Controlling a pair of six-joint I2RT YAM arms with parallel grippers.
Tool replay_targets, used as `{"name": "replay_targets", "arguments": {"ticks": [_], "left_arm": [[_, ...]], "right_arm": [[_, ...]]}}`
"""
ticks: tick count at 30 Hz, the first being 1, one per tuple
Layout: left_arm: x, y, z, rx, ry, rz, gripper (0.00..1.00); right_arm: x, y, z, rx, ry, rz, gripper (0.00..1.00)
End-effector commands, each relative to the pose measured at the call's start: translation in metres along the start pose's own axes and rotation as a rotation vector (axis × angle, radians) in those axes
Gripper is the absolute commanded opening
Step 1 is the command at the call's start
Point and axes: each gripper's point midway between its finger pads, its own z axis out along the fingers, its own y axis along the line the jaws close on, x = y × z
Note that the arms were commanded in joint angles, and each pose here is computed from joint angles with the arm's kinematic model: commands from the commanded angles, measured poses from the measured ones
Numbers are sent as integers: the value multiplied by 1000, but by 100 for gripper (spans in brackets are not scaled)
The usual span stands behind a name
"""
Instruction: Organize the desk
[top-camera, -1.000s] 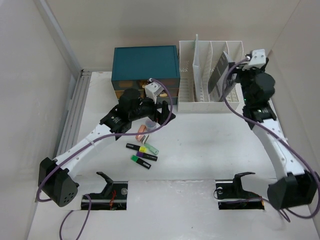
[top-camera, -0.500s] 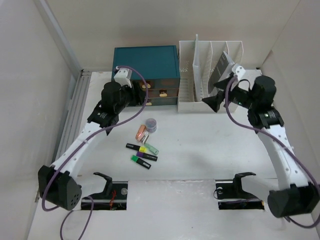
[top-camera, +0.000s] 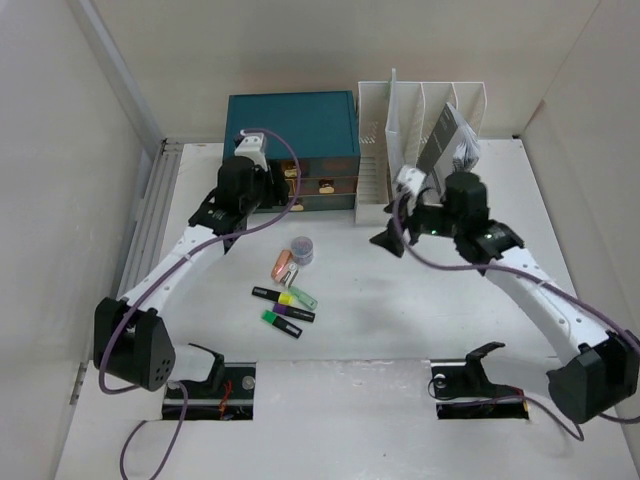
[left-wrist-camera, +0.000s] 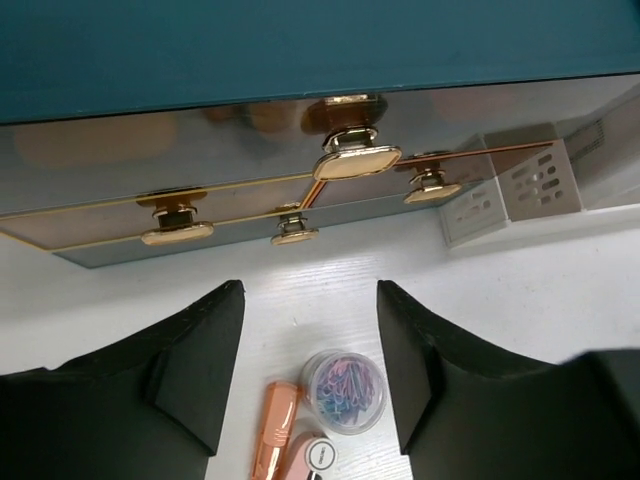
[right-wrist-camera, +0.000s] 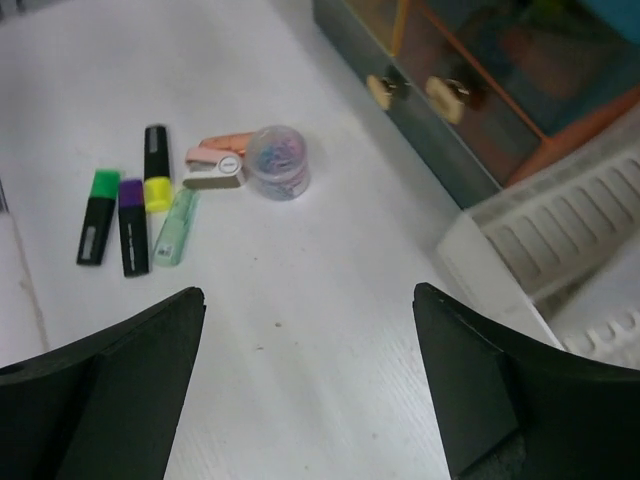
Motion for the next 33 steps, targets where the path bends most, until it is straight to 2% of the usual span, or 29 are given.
{"name": "replay_targets", "arguments": {"ticks": [1,2,6,9,10,11,13,16,20,25,33], "left_arm": [[-41,-15,-34,58,-141,11,54],[-40,-16,-38,72,-152,22,56],[-59,-25,-65,107,-236,21,67],[-69,-29,-81,131,-285,20,73],[-75,-30,-86,138,-308,19,75],[-78,-31,-93,144,-329,19,75],[-82,-34,-101,161,-348,20,78],[-87,-36,-110,177,-369,21,78],[-95,-38,-125,188,-407,20,79],[-100,-38,-136,192,-442,8,81],[-106,-39,-147,202,-469,-2,81]], "right_arm": [[16,22,33,0,65,-269,91],[28,29,42,-41,84,-354,91],[58,58,80,-214,106,-482,91],[43,54,103,-219,88,-510,91],[53,50,115,-230,118,-492,91],[41,46,123,-220,94,-498,93],[51,40,139,-215,114,-458,96],[51,47,157,-242,112,-466,99],[71,55,182,-279,162,-434,99],[78,74,202,-352,162,-423,99],[84,61,230,-285,200,-365,99]]}}
